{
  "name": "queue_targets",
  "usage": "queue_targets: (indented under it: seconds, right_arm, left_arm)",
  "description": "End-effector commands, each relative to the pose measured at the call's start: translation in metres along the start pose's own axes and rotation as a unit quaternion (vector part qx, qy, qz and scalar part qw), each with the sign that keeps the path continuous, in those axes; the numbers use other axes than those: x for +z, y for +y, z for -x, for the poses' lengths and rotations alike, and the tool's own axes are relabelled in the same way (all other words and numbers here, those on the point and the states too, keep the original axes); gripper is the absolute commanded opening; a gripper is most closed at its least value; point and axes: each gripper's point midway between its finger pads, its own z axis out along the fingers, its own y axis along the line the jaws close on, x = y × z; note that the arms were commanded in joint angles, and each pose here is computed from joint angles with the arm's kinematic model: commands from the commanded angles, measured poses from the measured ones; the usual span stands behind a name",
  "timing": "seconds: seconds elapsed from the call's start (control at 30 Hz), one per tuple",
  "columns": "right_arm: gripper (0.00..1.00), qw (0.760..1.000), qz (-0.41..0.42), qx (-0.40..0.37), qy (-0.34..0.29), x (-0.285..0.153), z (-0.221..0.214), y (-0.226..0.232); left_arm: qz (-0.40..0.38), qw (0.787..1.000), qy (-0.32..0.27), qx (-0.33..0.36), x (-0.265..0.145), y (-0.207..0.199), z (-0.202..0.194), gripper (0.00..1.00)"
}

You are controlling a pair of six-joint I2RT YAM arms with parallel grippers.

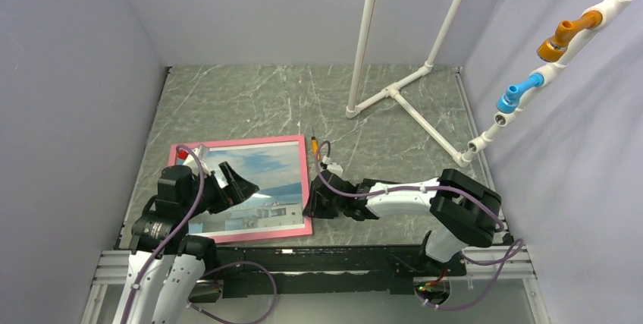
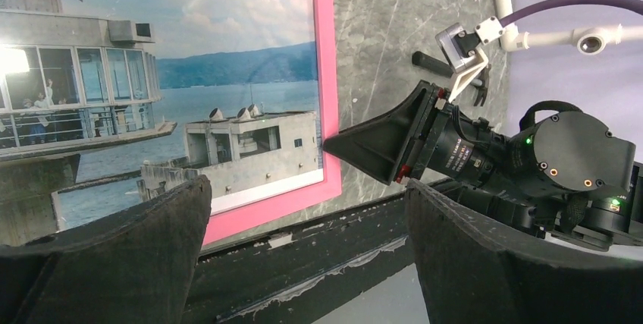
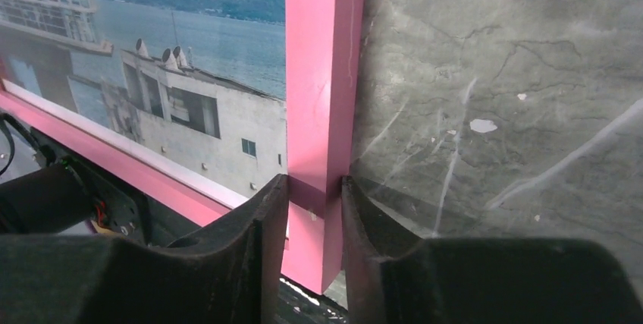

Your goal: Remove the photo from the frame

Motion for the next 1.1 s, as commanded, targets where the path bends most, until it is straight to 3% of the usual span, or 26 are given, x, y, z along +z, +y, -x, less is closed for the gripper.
queue_targets:
  seconds: [0.0, 0.17, 0.4, 0.57, 0.73, 0.8, 0.93, 1.07]
  right_arm:
    - [0.28, 0.999, -0.002, 0.026, -0.024, 0.004, 0.010, 0.013]
    - [0.01, 0.998, -0.017, 0.064, -0.020, 0.003, 0.015, 0.023]
    - [0.00, 0.992, 0.002, 0.125, -0.026, 0.005, 0.037, 0.044]
    - [0.00, 0.996, -0.045, 0.058, -0.044, 0.000, 0.050, 0.033]
    - [0.53, 0.996, -0.079, 0.005, -0.034, 0.002, 0.039, 0.014]
    - [0.64, 0.997, -0.070, -0.006, -0.030, 0.004, 0.031, 0.013]
    - [0.66, 0.996, -0.080, -0.019, -0.037, 0.006, 0.030, 0.015]
    - [0.57, 0.996, -0.076, -0.020, -0.034, 0.011, 0.028, 0.017]
  left_arm:
    - [-0.020, 1.000, -0.004, -0.005, -0.002, -0.012, 0.007, 0.99]
    - [-0.008, 0.999, -0.001, -0.035, -0.003, -0.010, 0.005, 0.99]
    - [-0.009, 0.996, 0.002, -0.090, -0.008, -0.016, 0.002, 0.99]
    - [-0.012, 0.996, -0.002, -0.083, -0.010, -0.016, 0.002, 0.99]
    - [-0.012, 0.997, 0.003, -0.074, -0.006, -0.013, 0.000, 0.99]
    - [-0.013, 0.997, 0.002, -0.074, -0.005, -0.014, 0.001, 0.99]
    - [-0.011, 0.997, 0.004, -0.073, -0.003, -0.013, 0.001, 0.99]
    - [-0.001, 0.997, 0.010, -0.073, -0.003, -0.008, -0.003, 0.99]
